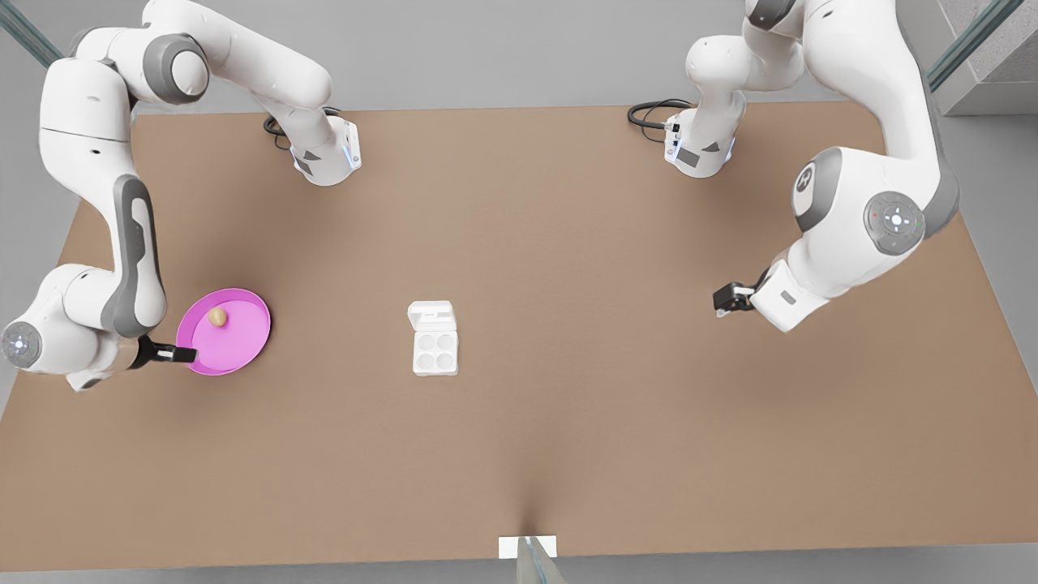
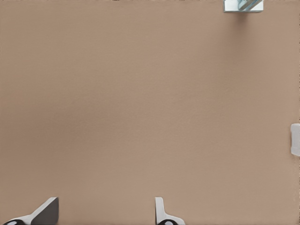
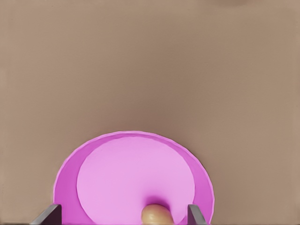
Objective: Pack egg into the box and close the box lid
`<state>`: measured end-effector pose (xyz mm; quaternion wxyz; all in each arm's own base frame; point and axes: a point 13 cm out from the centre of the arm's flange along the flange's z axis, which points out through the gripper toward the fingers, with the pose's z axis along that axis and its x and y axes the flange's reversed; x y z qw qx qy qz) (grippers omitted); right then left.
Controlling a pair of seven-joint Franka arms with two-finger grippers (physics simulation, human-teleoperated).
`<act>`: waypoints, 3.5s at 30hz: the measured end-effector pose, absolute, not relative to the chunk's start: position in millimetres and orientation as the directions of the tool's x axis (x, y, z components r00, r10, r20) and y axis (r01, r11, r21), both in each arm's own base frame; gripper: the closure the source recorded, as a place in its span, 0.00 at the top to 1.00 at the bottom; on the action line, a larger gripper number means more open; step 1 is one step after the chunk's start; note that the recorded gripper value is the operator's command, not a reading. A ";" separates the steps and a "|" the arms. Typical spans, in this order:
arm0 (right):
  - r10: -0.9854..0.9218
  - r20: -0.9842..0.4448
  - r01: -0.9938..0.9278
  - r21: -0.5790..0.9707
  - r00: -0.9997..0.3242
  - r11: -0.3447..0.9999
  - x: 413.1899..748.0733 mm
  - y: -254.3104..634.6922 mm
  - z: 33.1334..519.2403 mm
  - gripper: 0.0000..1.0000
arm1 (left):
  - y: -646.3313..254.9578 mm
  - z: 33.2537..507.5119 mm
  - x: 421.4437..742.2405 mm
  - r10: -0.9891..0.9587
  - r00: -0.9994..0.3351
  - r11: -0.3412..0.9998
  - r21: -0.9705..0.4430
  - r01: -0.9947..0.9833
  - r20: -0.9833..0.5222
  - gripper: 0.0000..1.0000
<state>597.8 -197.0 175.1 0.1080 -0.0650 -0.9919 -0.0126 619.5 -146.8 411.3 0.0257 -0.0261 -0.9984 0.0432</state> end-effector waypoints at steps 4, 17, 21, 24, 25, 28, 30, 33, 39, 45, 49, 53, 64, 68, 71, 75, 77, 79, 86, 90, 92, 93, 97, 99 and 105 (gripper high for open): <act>0.064 0.171 0.061 -0.026 -0.983 0.998 559.5 -188.2 162.7 1.00 | -146.3 418.6 618.9 0.045 -0.998 0.995 -0.088 0.041 0.037 1.00; 0.074 0.086 0.072 -0.031 -0.994 0.997 459.8 -197.1 107.3 1.00 | -143.6 415.0 619.5 0.023 -0.999 0.996 -0.085 0.019 0.044 1.00; 0.072 0.069 0.070 -0.020 -0.995 0.997 451.1 -203.3 87.8 1.00 | -143.6 415.4 619.5 0.019 -0.999 0.996 -0.085 0.016 0.043 1.00; 0.075 0.048 0.075 -0.008 -0.996 0.997 452.7 -211.3 75.2 1.00 | -143.4 414.0 619.2 0.017 -0.999 0.996 -0.084 0.013 0.046 1.00; 0.072 0.040 0.072 -0.007 -0.997 0.997 455.0 -212.1 73.9 1.00 | -143.2 413.9 619.2 0.016 -0.999 0.996 -0.084 0.012 0.046 1.00; 0.073 0.022 0.073 0.000 -0.997 0.997 460.4 -216.4 68.1 1.00 | -142.8 413.9 619.4 0.013 -0.999 0.996 -0.084 0.009 0.046 1.00; 0.070 0.014 0.070 0.004 -0.997 0.998 462.3 -216.0 64.9 1.00 | -142.8 413.7 619.5 0.012 -0.999 0.996 -0.084 0.008 0.047 1.00; 0.064 0.000 0.064 0.005 -0.998 0.998 465.2 -214.6 63.5 1.00 | -143.1 413.6 619.2 0.011 -0.999 0.996 -0.084 0.008 0.047 1.00; 0.060 -0.015 0.060 0.020 -0.998 0.998 465.5 -208.9 53.8 1.00 | -141.2 413.1 619.3 0.006 -0.999 0.997 -0.083 0.002 0.048 1.00; 0.062 -0.018 0.061 0.037 -0.998 0.997 463.5 -207.7 42.2 0.93 | -139.8 411.6 620.2 0.002 -0.999 0.997 -0.083 -0.002 0.050 1.00; 0.060 -0.025 0.059 0.037 -0.998 0.998 464.9 -207.9 42.4 0.72 | -139.8 411.8 620.2 0.002 -0.999 0.997 -0.083 -0.002 0.050 1.00; 0.059 -0.031 0.058 0.035 -0.998 0.998 466.3 -208.5 43.2 0.71 | -139.8 411.5 620.3 0.001 -0.999 0.997 -0.083 -0.003 0.050 1.00; 0.057 -0.035 0.055 0.038 -0.998 0.998 469.1 -203.7 43.5 0.53 | -140.5 411.2 620.3 0.001 -0.999 0.997 -0.083 -0.003 0.050 1.00; 0.056 -0.040 0.054 0.038 -0.998 0.998 470.0 -204.1 44.2 0.48 | -140.3 410.7 620.4 0.000 -0.999 0.997 -0.083 -0.004 0.051 1.00; 0.051 -0.045 0.050 0.028 -0.998 0.998 469.6 -205.5 50.0 0.48 | -140.5 410.9 620.3 0.000 -0.999 0.997 -0.083 -0.004 0.051 1.00; 0.016 -0.059 0.018 -0.029 -0.998 0.999 480.5 -204.8 87.3 0.47 | -141.4 411.5 620.0 0.002 -0.999 0.997 -0.083 -0.002 0.050 1.00; -0.022 -0.062 -0.020 -0.031 -0.998 0.999 497.6 -177.2 107.4 0.47 | -140.9 411.6 620.1 0.001 -0.999 0.997 -0.083 -0.003 0.050 1.00; -0.068 -0.063 -0.067 -0.020 -0.996 0.998 523.8 -131.5 126.5 0.47 | -140.3 411.9 620.4 0.000 -0.999 0.997 -0.083 -0.004 0.049 1.00; -0.206 -0.036 -0.209 0.084 -0.978 0.974 608.3 139.5 165.7 0.47 | -138.7 412.9 620.7 -0.003 -0.999 0.996 -0.083 -0.007 0.048 1.00; -0.154 0.010 -0.152 0.101 -0.988 0.983 604.5 270.7 147.5 0.47 | -137.9 412.6 620.5 -0.004 -0.999 0.997 -0.083 -0.008 0.049 1.00; -0.110 0.027 -0.107 0.112 -0.994 0.988 594.4 319.4 138.8 0.47 | -137.3 412.5 620.6 -0.005 -0.999 0.997 -0.083 -0.009 0.049 1.00; -0.091 0.040 -0.086 0.120 -0.995 0.989 586.7 340.4 132.9 0.47 | -137.0 412.5 620.6 -0.005 -0.999 0.997 -0.083 -0.010 0.049 1.00; 0.001 0.090 0.015 0.150 -0.996 0.989 571.3 376.2 121.6 0.47 | -136.9 412.5 620.6 -0.006 -0.999 0.997 -0.083 -0.010 0.050 1.00; 0.046 0.106 0.062 0.154 -0.993 0.986 571.5 378.6 119.5 0.47 | -136.9 411.7 620.4 -0.006 -0.999 0.997 -0.083 -0.010 0.051 1.00; 0.157 0.157 0.177 0.119 -0.975 0.977 565.0 361.6 97.4 0.47 | -136.8 411.2 620.3 -0.006 -0.999 0.997 -0.083 -0.010 0.052 1.00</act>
